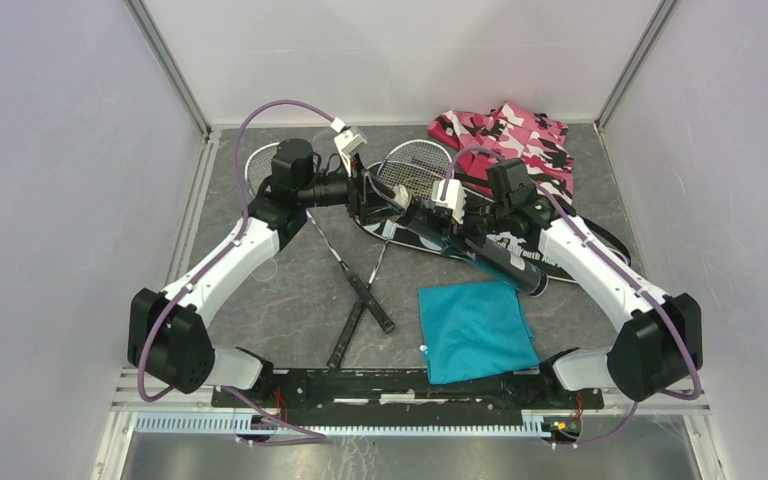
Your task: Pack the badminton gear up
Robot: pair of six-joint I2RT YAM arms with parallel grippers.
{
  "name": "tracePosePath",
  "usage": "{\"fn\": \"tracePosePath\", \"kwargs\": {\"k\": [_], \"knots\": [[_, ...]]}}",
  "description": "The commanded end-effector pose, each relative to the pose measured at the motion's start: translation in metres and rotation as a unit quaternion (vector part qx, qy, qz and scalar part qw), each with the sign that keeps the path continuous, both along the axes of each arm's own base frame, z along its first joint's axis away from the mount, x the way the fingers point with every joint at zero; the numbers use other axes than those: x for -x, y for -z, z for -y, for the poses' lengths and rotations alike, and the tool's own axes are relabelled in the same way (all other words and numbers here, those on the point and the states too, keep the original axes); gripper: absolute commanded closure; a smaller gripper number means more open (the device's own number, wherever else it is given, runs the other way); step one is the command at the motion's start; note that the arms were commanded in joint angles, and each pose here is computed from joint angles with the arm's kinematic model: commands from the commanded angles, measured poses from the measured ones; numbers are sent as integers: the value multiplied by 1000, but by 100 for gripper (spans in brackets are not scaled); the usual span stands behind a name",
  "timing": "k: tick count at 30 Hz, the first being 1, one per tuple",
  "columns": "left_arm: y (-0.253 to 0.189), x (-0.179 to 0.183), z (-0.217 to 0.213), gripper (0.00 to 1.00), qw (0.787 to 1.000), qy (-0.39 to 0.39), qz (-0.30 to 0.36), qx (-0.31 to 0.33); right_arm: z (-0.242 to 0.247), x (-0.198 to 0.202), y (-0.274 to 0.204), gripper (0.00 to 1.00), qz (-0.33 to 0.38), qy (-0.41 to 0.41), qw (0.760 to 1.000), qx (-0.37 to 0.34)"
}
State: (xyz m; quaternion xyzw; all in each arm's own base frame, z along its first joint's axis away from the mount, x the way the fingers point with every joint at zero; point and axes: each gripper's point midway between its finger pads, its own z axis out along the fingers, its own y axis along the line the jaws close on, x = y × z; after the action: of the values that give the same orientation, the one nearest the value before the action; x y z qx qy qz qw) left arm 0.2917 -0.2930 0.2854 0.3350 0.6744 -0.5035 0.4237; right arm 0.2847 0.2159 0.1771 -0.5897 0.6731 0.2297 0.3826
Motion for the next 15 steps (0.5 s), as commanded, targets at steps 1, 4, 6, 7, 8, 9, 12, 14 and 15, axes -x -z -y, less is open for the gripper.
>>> {"fn": "tracePosePath", "kwargs": {"k": [1, 4, 6, 7, 8, 9, 12, 14, 15], "knots": [[-33, 29, 5, 24, 996, 61, 61, 24, 3, -18, 6, 71, 10, 23, 1000, 12], [-31, 29, 5, 23, 996, 62, 60, 21, 3, -18, 5, 71, 12, 22, 1000, 11], [-31, 31, 6, 22, 996, 67, 61, 22, 3, -18, 5, 71, 11, 23, 1000, 12], [-30, 31, 6, 22, 996, 68, 60, 22, 3, -18, 6, 71, 10, 22, 1000, 13], [-28, 30, 6, 22, 996, 65, 61, 20, 3, -18, 5, 71, 10, 22, 1000, 12], [-26, 29, 5, 21, 996, 63, 61, 17, 3, -18, 5, 71, 10, 22, 1000, 12], [-18, 24, 4, 20, 997, 52, 63, 3, 1, -17, 1, 71, 12, 19, 1000, 8], [-15, 19, 3, 20, 997, 41, 67, -6, 1, -17, 0, 71, 12, 17, 1000, 6], [-13, 18, 2, 20, 997, 39, 69, -9, 0, -16, -1, 71, 13, 15, 1000, 4]]}}
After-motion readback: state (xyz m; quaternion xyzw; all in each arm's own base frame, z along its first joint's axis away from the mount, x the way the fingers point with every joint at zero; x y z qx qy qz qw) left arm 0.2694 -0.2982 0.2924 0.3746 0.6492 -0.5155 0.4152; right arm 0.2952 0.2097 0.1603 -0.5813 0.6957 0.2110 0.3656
